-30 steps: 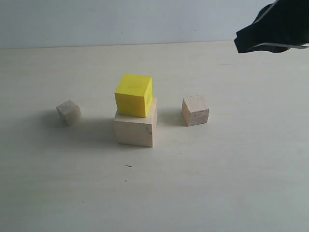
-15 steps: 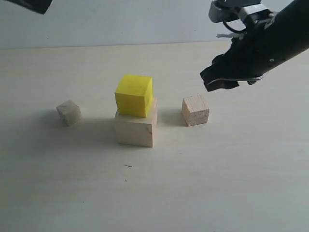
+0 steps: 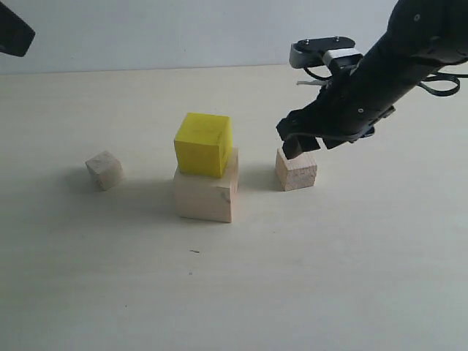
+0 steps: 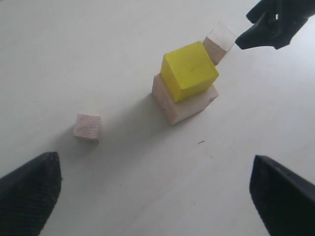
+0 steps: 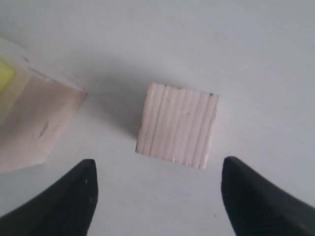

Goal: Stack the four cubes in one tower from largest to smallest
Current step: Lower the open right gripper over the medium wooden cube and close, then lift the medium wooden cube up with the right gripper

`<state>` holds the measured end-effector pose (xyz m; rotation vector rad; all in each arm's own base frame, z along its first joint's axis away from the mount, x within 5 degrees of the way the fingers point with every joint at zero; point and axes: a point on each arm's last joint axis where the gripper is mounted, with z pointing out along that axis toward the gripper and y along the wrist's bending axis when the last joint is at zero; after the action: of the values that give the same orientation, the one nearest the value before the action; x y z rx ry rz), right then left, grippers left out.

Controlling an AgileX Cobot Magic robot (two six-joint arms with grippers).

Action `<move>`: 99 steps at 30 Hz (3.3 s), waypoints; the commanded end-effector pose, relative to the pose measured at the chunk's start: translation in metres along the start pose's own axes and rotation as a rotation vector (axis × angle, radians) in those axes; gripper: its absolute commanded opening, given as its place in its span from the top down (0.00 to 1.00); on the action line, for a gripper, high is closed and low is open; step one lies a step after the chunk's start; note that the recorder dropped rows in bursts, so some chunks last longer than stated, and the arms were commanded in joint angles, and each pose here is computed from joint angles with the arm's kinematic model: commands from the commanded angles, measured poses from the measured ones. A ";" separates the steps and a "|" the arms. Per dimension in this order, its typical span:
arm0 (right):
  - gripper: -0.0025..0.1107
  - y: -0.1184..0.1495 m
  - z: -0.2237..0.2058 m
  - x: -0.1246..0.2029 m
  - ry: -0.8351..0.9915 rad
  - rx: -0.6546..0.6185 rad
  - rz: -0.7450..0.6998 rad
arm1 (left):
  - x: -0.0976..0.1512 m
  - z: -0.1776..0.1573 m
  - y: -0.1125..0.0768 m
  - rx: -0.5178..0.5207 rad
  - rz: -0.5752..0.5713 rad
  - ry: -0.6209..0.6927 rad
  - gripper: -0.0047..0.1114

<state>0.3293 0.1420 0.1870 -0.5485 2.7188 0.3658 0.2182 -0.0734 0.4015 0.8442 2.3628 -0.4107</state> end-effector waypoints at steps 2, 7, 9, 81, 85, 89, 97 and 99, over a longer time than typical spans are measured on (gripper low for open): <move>0.38 -0.001 0.004 -0.019 0.004 -0.011 0.039 | 0.001 -0.003 -0.002 0.002 -0.009 -0.018 0.05; 0.38 -0.002 0.015 -0.030 0.070 -0.016 0.086 | 0.001 -0.003 -0.002 0.002 -0.009 -0.018 0.05; 0.39 0.000 0.017 -0.035 0.097 0.005 0.087 | 0.001 -0.003 -0.002 0.002 -0.009 -0.018 0.05; 0.49 0.006 0.097 -0.048 0.403 0.237 0.157 | 0.000 -0.004 -0.004 0.020 -0.003 -0.030 0.05; 0.72 0.006 0.096 -0.048 0.402 0.243 0.150 | 0.000 -0.004 -0.004 0.020 -0.003 -0.030 0.05; 0.92 0.003 0.093 -0.049 0.402 0.262 0.085 | 0.000 -0.004 -0.004 0.020 -0.003 -0.030 0.05; 0.98 0.013 0.009 -0.082 0.116 0.215 -0.041 | 0.000 -0.004 -0.004 0.020 -0.003 -0.030 0.05; 0.98 0.013 -0.019 -0.084 -0.016 0.130 -0.034 | 0.000 -0.004 -0.004 0.020 -0.003 -0.030 0.05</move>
<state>0.3959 0.1828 0.2102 -0.5686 2.8096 0.0649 0.2161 -0.0749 0.4038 0.8412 2.3485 -0.4390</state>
